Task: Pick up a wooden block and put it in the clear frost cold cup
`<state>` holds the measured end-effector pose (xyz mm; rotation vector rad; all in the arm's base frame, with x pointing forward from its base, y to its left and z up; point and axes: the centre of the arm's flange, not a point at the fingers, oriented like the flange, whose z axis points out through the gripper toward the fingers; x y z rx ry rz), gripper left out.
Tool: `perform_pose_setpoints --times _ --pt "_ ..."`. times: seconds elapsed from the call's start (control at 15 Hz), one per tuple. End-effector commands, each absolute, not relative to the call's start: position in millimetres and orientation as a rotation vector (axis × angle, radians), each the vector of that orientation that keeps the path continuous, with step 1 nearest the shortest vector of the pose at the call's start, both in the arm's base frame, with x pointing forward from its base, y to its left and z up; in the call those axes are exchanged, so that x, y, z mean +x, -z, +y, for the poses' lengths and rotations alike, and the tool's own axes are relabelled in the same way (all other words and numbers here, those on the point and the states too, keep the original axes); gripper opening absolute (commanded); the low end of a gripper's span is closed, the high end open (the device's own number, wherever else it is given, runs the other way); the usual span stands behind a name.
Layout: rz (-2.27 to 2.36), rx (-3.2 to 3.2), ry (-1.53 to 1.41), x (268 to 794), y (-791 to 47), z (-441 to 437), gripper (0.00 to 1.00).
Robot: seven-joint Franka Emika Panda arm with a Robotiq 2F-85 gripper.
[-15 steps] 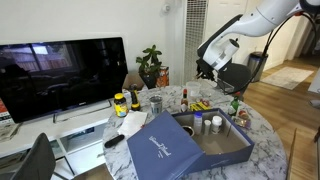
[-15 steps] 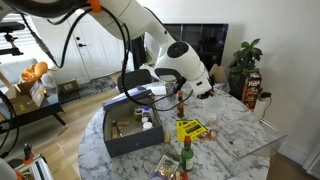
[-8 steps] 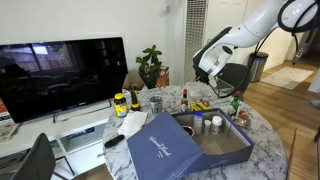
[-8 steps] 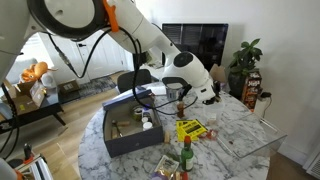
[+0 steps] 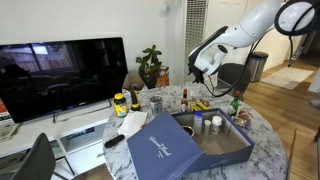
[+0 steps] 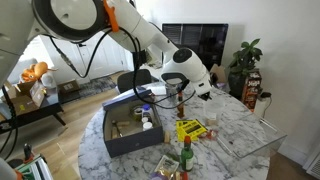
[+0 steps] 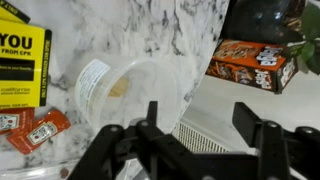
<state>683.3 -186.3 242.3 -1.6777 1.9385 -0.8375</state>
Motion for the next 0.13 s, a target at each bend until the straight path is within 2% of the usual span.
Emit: perform_pose_setpoints --times 0.0,0.07 --pt "1.892 -1.699 0.827 688.3 -251.4 -177.0 1.0" --pt "1.866 -1.698 0.826 691.3 -261.1 -171.0 0.92"
